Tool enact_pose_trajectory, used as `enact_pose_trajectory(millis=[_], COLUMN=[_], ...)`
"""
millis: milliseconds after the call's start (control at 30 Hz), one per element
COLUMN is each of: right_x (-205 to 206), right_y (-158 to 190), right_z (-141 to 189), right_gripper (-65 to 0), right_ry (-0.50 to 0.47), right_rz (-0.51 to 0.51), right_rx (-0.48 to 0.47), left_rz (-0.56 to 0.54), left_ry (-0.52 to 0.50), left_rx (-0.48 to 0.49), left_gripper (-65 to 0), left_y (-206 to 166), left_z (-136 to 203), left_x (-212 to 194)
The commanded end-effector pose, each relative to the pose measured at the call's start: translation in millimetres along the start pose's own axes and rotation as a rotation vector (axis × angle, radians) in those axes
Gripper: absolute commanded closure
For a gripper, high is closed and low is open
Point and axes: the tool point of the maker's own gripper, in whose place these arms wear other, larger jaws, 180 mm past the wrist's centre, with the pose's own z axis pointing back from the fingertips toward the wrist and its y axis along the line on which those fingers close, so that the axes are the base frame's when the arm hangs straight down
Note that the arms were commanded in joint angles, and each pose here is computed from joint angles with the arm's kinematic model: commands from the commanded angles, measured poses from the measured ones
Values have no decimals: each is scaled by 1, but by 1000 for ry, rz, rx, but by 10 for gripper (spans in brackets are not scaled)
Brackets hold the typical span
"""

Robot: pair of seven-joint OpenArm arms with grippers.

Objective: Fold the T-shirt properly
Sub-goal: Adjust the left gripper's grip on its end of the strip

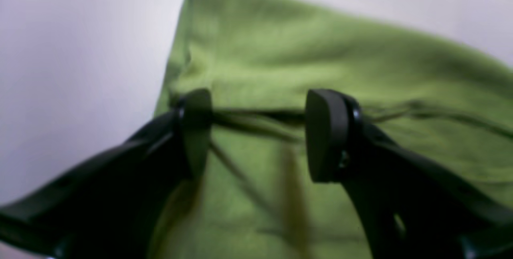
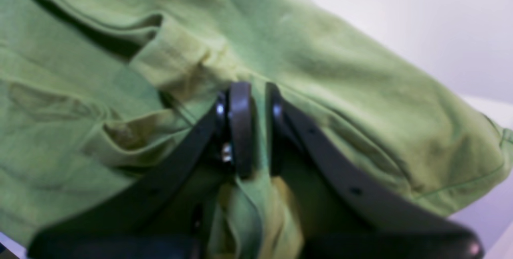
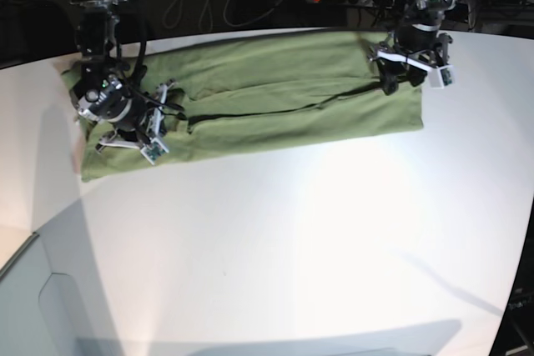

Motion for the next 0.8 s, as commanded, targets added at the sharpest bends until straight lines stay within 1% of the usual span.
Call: enact_pose_trajectory(millis=[0, 100, 133, 200, 267, 400, 533, 633, 767], right_x=[13, 12, 13, 13, 13, 13, 14, 13, 12], right_y=[-8, -7, -7, -7, -7, -7, -5, -4, -5], right_z=[4, 4, 4, 4, 4, 4, 4, 3, 4], right_gripper=[-39, -39, -39, -39, -39, -39, -39, -39, -39], right_ry=[-43, -42, -43, -43, -43, -44, -45, -43, -42], right_rz=[11, 11, 10, 10, 10, 9, 10, 11, 8], right_rx=[-15, -14, -13, -13, -13, -12, -9, -6, -8], left_rz=[-8, -19, -19, -5, 35, 93, 107, 143, 160], left_ry=[-49, -64, -69, -88, -102, -138, -125, -122, -110], left_rx=[-16, -21, -5, 39, 111, 192, 203, 166, 139], left_gripper=[-358, -358, -358, -358, -358, -358, -358, -359, -359], left_y=[-5, -8, -2, 13, 35, 62, 68, 60, 59], left_z=[5, 11, 12, 14, 18, 17, 14, 9, 5], left_x=[14, 20, 22, 27, 27, 34, 29, 26, 25])
